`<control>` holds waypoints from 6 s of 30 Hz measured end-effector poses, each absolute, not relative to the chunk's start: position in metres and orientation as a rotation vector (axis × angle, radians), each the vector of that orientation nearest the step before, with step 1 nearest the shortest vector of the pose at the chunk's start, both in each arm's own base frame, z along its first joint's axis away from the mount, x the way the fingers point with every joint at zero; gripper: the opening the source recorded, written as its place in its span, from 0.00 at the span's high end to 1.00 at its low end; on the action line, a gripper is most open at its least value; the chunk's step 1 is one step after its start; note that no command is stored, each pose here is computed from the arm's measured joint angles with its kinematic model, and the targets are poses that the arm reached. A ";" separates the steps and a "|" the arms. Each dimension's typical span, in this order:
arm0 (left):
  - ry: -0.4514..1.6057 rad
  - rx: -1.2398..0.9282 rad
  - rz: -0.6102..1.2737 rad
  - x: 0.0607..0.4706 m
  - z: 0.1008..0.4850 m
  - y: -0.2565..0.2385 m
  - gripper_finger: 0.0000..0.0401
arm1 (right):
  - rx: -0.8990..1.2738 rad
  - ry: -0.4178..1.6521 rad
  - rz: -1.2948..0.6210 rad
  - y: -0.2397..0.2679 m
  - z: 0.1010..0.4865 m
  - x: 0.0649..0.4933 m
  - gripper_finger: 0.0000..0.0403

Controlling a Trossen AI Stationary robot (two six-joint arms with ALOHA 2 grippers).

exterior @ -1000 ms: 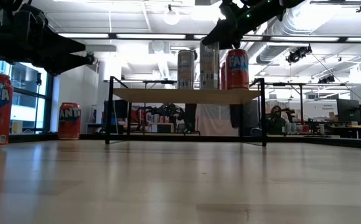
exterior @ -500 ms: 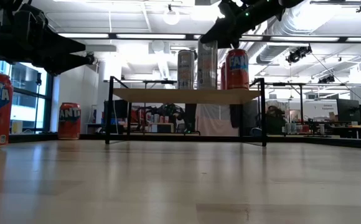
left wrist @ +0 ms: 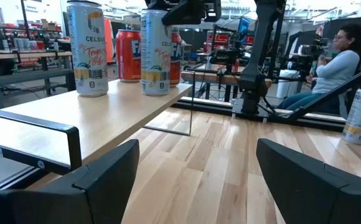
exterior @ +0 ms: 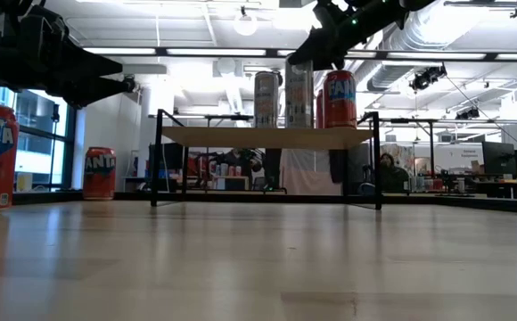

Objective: Place canned beverage on shelf
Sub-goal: Adjust the bottom white soda can on the shelf, then adjust the top white soda can on the shelf

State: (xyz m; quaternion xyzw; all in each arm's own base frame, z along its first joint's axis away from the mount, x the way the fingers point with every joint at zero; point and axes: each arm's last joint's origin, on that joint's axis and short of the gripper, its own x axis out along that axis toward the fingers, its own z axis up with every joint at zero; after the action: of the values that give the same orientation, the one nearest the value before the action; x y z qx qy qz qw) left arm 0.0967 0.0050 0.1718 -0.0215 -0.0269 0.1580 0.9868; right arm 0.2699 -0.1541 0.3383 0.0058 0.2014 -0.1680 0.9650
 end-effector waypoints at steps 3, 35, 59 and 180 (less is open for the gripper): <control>-0.054 -0.043 0.317 0.097 0.172 0.005 0.22 | 0.012 0.406 -0.333 -0.154 0.338 0.270 0.40; -0.054 -0.043 0.317 0.097 0.172 0.005 0.22 | 0.004 0.328 -0.340 -0.155 0.347 0.272 0.25; -0.054 -0.043 0.317 0.097 0.172 0.005 0.22 | -0.003 0.236 -0.437 -0.167 0.431 0.307 0.24; -0.054 -0.043 0.317 0.097 0.172 0.005 0.22 | 0.055 0.598 -0.425 -0.245 0.426 0.304 0.38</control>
State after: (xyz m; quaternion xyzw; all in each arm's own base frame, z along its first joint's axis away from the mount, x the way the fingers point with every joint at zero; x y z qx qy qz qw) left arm 0.0967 0.0050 0.1718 -0.0215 -0.0268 0.1580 0.9868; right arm 0.3045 -0.2451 0.4259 0.0269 0.2921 -0.2076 0.9332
